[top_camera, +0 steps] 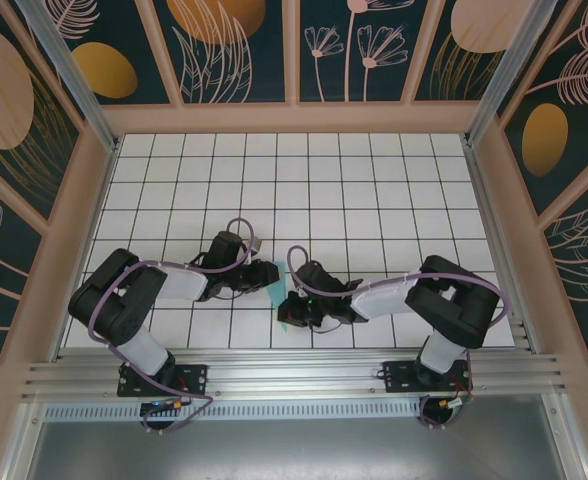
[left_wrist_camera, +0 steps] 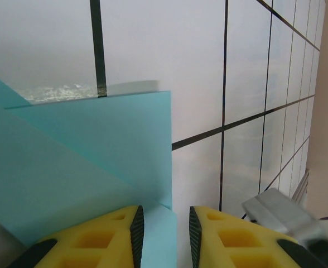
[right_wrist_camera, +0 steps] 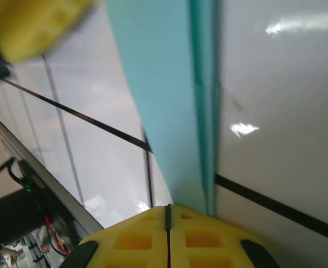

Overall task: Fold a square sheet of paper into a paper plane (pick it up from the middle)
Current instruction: Perform the fifth fold on the wing at the bottom-center of the table.

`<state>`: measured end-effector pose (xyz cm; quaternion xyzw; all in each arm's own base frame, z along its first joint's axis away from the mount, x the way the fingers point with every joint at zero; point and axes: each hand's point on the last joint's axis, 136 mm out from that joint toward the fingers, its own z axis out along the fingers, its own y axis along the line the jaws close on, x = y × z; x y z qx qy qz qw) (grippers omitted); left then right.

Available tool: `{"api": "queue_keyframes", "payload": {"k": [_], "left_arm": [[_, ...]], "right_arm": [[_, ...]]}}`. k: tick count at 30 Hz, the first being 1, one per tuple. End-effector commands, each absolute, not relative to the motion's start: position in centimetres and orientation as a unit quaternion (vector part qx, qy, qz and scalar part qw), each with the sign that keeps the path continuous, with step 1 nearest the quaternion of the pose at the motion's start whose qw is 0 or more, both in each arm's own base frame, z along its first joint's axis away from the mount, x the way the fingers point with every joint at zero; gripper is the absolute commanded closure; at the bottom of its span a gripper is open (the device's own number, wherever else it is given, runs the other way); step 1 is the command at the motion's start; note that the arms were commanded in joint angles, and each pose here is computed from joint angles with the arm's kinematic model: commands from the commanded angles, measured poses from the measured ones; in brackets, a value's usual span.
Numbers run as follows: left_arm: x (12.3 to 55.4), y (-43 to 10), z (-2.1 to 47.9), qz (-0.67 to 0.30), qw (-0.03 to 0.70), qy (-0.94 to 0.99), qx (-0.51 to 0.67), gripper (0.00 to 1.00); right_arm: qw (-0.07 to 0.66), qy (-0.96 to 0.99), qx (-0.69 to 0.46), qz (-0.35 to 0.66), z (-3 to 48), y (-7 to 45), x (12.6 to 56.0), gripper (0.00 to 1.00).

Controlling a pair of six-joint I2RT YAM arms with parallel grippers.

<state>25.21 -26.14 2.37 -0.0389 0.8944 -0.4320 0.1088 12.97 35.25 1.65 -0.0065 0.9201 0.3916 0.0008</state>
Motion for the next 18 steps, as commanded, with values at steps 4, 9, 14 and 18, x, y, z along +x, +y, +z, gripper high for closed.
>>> {"api": "queue_keyframes", "payload": {"k": [4,9,14,18], "left_arm": [[24.9,-23.5,-1.3,-0.352,0.108,0.926,-0.077,0.69],[25.0,-23.3,-1.4,-0.348,0.110,0.927,-0.081,0.69],[25.0,-23.3,-1.5,-0.348,0.109,0.928,-0.080,0.69],[25.2,-23.5,-1.2,-0.350,0.114,0.927,-0.074,0.69]], "right_arm": [[-0.039,0.929,-0.011,0.369,-0.1,34.2,9.7,0.91],[-0.042,0.930,0.000,0.364,-0.4,33.0,9.0,0.91],[-0.036,0.932,0.006,0.360,-0.1,31.9,8.8,0.91],[-0.018,0.930,-0.001,0.368,1.0,32.2,9.6,0.90]]}}
